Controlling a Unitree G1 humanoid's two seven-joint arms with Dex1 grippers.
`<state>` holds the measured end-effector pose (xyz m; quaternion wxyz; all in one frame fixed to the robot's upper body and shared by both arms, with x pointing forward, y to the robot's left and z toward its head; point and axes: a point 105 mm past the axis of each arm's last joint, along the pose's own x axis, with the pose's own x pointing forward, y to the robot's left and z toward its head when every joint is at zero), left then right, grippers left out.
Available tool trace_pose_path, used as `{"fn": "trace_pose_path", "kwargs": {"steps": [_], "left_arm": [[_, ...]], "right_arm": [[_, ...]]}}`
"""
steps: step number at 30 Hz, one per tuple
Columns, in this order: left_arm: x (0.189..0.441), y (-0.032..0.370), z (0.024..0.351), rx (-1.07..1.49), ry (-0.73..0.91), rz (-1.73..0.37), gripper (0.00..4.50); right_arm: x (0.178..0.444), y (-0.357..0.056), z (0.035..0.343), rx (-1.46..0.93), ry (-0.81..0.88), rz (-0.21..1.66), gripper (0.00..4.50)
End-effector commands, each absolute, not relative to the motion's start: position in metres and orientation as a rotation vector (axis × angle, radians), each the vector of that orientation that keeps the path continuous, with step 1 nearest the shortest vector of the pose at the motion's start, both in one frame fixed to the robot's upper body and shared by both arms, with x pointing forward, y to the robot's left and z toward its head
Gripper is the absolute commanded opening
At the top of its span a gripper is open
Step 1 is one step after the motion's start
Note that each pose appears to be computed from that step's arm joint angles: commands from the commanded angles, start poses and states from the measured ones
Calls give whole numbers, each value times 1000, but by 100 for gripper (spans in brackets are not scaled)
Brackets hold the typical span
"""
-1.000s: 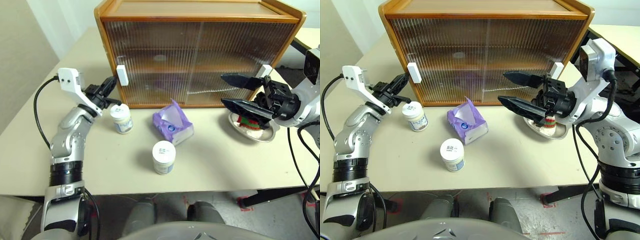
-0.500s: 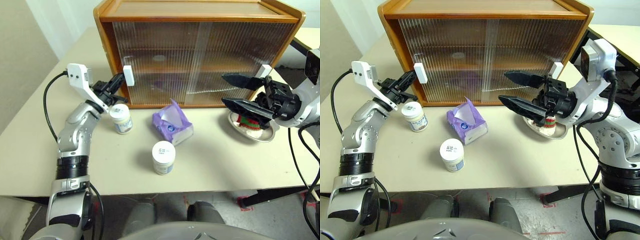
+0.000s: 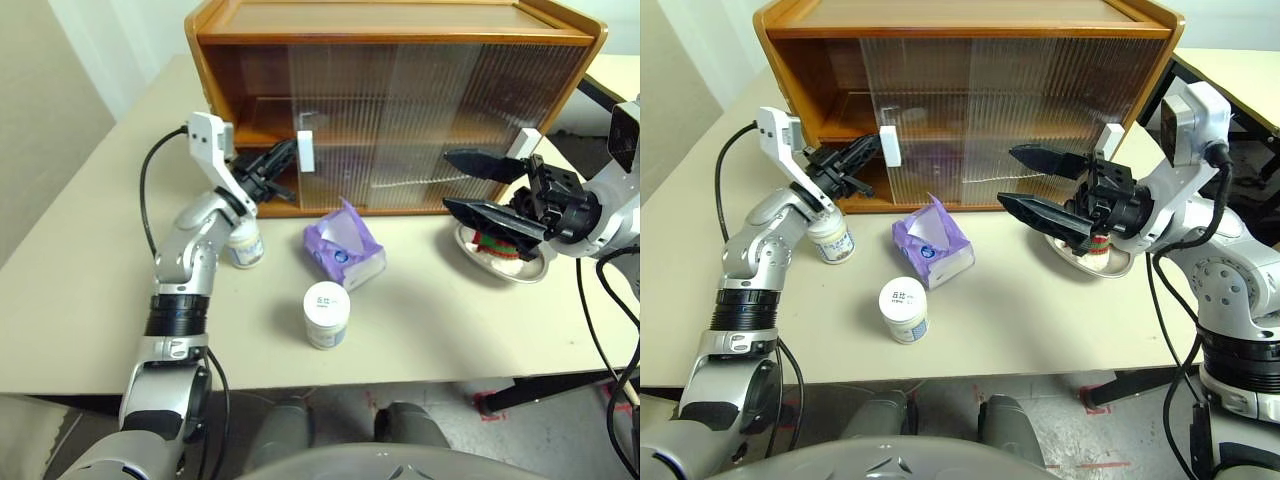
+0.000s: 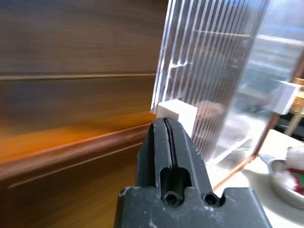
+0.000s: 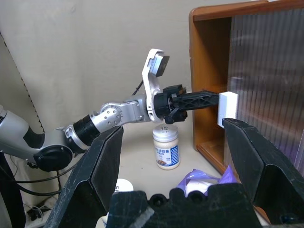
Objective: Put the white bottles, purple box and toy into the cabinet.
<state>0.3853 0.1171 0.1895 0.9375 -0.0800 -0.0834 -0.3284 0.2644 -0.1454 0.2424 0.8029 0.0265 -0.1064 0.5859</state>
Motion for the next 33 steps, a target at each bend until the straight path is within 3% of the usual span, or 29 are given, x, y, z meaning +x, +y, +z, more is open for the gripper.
{"fn": "trace_pose_path", "kwargs": {"steps": [1,33], "left_arm": [[388,102,181,-160,-130,-709,5],[404,48,173,-197,-114,-828,5]], "right_arm": [[262,-145,245,46,-243,1256,450],[258,-148,244,40,-235,1220,450]]}}
